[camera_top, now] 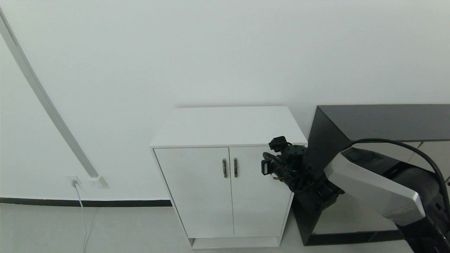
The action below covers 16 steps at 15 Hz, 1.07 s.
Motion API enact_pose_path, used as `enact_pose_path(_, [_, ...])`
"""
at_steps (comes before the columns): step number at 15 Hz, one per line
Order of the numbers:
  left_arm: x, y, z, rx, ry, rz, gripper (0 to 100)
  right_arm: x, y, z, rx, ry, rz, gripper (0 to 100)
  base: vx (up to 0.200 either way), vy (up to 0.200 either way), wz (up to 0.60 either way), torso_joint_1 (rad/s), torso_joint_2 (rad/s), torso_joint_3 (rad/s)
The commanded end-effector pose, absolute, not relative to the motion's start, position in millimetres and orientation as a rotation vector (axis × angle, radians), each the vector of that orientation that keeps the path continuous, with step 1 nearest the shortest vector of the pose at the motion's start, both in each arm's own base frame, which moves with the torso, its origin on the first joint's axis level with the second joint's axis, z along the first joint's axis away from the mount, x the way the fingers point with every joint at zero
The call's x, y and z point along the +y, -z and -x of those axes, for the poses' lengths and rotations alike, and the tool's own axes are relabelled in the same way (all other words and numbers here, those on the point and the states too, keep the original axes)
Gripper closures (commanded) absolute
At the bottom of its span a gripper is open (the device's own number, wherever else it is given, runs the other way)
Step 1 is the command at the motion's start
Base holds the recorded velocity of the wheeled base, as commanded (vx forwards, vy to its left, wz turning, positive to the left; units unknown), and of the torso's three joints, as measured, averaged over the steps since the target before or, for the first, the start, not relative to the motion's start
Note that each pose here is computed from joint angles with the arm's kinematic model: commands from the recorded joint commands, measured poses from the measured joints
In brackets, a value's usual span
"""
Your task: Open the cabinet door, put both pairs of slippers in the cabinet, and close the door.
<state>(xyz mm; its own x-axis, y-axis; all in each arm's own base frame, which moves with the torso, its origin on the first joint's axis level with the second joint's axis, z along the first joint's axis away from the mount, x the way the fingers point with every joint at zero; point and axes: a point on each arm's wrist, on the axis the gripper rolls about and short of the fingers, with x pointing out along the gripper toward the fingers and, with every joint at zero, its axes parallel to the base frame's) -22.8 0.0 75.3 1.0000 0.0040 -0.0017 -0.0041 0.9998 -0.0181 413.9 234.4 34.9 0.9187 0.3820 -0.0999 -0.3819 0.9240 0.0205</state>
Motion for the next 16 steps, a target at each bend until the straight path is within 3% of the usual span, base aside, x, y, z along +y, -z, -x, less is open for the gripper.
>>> enact_pose_path(1, [0.0,-75.3,22.8,0.001,-0.005,0.018,100,223.9,-63.0,-396.8,0.081,-0.392,-0.015,100,0.0,0.0,0.0,0.0,0.0,0.0])
enact_pose_path(6, [0.0,-75.3,22.8,0.001,-0.005,0.018,100,170.3,-97.1,-367.7,0.062,-0.267,-0.029,100,0.0,0.0,0.0,0.0,0.0,0.0])
enact_pose_path(16, [0.1,-75.4,22.7,0.003,-0.006,0.02,100,80.8,-121.2,-273.8,0.125,-0.031,0.001,100,0.0,0.0,0.0,0.0,0.0,0.0])
